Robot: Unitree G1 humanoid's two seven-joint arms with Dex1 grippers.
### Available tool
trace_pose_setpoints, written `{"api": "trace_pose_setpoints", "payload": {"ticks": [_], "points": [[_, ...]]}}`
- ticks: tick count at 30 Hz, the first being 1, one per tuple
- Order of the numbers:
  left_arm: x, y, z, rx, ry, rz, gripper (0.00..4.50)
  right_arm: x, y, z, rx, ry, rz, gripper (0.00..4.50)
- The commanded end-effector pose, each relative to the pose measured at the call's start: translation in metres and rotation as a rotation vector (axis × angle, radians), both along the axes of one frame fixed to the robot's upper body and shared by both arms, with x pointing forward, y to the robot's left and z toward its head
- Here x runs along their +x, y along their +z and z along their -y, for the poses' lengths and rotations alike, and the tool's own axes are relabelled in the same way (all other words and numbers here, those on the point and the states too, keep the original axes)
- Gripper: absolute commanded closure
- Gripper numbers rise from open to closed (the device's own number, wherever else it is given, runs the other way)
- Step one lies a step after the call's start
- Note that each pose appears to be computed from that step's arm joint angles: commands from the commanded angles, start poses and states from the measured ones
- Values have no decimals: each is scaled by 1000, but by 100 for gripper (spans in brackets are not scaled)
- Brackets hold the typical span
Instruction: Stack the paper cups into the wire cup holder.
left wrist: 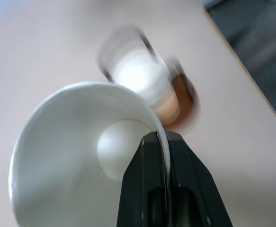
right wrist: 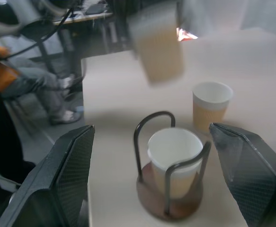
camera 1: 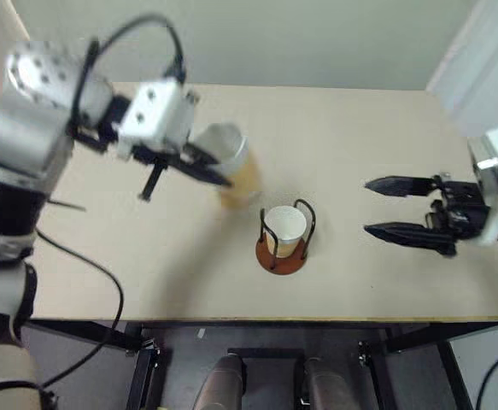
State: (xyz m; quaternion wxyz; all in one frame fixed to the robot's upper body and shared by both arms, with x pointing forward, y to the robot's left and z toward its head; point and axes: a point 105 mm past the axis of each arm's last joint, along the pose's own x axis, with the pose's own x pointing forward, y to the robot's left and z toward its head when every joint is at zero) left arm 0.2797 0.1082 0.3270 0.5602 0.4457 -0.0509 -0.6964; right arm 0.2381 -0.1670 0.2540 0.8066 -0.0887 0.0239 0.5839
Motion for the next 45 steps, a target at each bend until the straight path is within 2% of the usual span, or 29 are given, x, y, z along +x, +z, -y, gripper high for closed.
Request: {"api": "trace_pose_setpoints", "payload": {"ticks": [1, 5, 9, 14, 25, 28, 30, 31, 36, 38, 41, 44, 45], "points": [[-4, -1, 13, 24, -111, -38, 443, -6, 16, 5, 2, -54, 101, 41], [7, -35, 35, 224, -205, 13, 443, -10, 16, 1, -11, -76, 117, 41], [18, -46, 44, 324, -252, 71, 443, -13, 15, 4, -15, -122, 125, 41], [30, -43, 58, 312, -277, 106, 443, -19, 14, 3, -12, -161, 130, 41], [19, -61, 65, 326, -359, 54, 443, -19, 10, 4, -27, -198, 126, 41], [30, -65, 69, 332, -319, 72, 443, -18, 10, 3, -27, -197, 128, 41], [35, -69, 71, 333, -304, 92, 404, -18, 10, 2, -26, -197, 128, 41], [37, -69, 72, 329, -297, 95, 388, -18, 10, 2, -26, -197, 127, 41], [40, -62, 78, 238, -296, 137, 225, -16, 8, 2, -27, -194, 117, 41], [46, -40, 80, 109, -222, 105, 225, -13, 8, 2, -30, -188, 115, 41], [63, -8, 59, -34, -65, 52, 225, -9, 8, -4, -25, -156, 115, 41], [81, 8, 20, -145, 109, -40, 225, -7, 6, -16, -13, -108, 120, 41], [86, 5, 5, -164, 168, -75, 225, -5, 6, -20, -9, -97, 121, 41]]}}
